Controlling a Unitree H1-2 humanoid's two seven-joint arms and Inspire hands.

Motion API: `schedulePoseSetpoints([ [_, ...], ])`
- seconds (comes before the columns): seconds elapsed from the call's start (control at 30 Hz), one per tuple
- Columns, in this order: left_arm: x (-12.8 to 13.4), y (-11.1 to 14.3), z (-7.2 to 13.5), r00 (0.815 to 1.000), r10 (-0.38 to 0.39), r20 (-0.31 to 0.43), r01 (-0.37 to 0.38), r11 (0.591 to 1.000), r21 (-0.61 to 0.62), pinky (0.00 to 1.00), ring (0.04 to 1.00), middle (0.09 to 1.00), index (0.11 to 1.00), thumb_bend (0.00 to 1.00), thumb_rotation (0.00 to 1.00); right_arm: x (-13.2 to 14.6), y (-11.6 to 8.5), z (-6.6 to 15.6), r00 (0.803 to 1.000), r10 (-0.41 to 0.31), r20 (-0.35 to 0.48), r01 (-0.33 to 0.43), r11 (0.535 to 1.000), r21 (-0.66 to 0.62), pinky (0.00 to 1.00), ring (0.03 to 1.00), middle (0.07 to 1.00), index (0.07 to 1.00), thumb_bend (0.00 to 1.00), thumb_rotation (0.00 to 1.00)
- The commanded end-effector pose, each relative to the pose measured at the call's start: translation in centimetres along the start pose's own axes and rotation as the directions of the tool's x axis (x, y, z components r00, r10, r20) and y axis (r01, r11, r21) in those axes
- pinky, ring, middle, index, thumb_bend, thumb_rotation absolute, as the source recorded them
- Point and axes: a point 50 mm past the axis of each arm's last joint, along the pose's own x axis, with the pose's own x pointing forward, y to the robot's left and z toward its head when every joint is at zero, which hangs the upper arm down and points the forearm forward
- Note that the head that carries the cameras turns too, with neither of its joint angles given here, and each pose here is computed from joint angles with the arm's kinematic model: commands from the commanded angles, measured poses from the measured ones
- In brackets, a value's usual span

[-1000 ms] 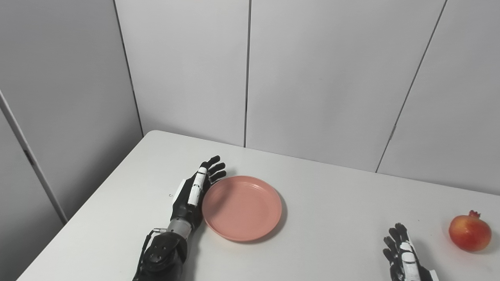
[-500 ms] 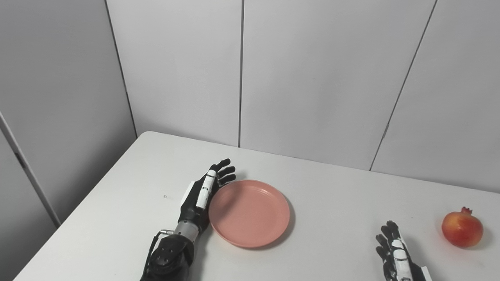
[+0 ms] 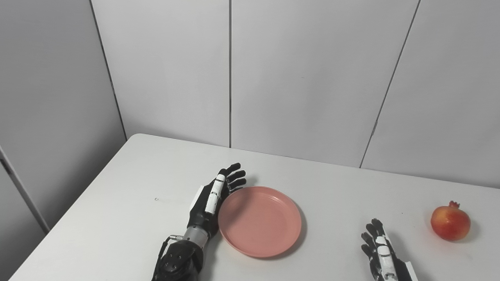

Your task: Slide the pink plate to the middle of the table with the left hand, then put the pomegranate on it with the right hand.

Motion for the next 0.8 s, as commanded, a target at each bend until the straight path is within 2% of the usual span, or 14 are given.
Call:
schedulePoseSetpoints([
  [0.0,-0.3,-0.8,-1.3,0.997,-0.011,-0.083,0.010,1.000,-0.005,0.81,0.821,0.828,0.814,0.38,1.00,0.4,0.4,1.5,0.996,0.004,0.089,-0.004,1.000,-0.004,0.97,0.957,0.973,0.977,0.23,1.00],
  [0.77,-0.9,-7.7,-2.2,0.996,-0.069,-0.051,0.065,0.995,-0.071,0.85,0.850,0.863,0.851,0.41,1.00,0.6,2.1,2.3,0.996,-0.015,0.090,0.015,1.000,-0.007,0.95,0.946,0.963,0.964,0.25,1.00],
])
